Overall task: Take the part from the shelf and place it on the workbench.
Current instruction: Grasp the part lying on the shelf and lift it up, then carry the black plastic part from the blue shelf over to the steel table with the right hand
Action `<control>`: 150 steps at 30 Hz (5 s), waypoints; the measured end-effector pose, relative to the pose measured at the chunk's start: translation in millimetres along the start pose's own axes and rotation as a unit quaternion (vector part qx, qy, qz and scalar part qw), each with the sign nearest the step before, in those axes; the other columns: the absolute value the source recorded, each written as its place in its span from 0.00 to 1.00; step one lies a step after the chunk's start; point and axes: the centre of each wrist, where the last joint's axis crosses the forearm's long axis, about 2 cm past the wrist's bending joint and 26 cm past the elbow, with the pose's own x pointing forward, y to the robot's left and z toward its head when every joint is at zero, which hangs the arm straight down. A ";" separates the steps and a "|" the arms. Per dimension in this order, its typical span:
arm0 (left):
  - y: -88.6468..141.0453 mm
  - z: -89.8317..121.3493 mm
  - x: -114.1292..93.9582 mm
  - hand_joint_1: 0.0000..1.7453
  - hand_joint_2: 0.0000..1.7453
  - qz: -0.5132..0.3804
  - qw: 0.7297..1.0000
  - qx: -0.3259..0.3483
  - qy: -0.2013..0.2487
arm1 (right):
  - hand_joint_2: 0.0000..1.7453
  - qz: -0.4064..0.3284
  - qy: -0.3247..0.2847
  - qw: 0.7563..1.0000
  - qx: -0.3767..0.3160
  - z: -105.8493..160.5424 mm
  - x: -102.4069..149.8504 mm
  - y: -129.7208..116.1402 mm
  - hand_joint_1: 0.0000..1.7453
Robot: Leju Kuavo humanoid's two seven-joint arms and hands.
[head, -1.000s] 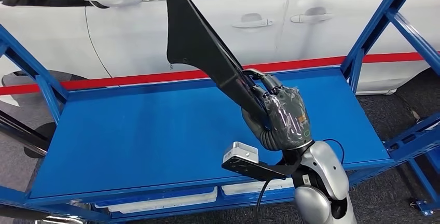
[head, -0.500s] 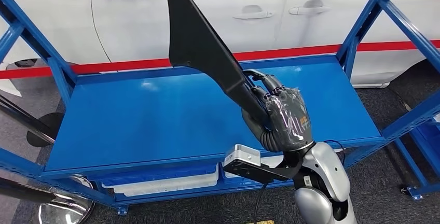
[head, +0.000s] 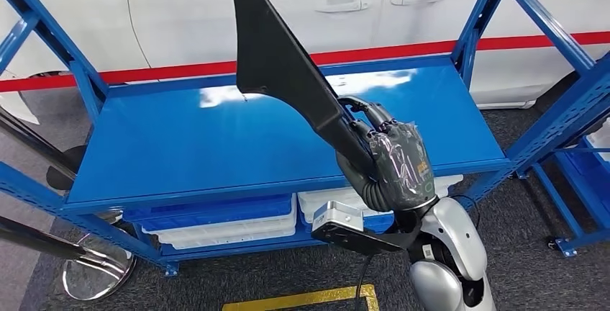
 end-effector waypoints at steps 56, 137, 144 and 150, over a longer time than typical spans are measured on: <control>5.3 0.0 1.7 0.00 1.00 0.000 1.000 0.000 -0.002 | 1.00 0.006 -0.014 1.000 -0.020 -2.3 3.3 -6.6 1.00; 46.4 -5.6 9.1 0.00 1.00 0.032 0.999 0.028 -0.020 | 1.00 -0.010 -0.044 0.999 0.030 -39.7 25.1 34.6 1.00; 51.6 -6.7 6.5 0.00 1.00 0.038 0.999 0.032 -0.017 | 1.00 -0.015 -0.059 0.998 0.030 -48.4 36.8 42.6 1.00; 60.8 -8.0 7.0 0.00 1.00 0.044 0.998 0.034 -0.023 | 1.00 -0.014 -0.071 0.996 0.050 -55.7 48.7 58.2 1.00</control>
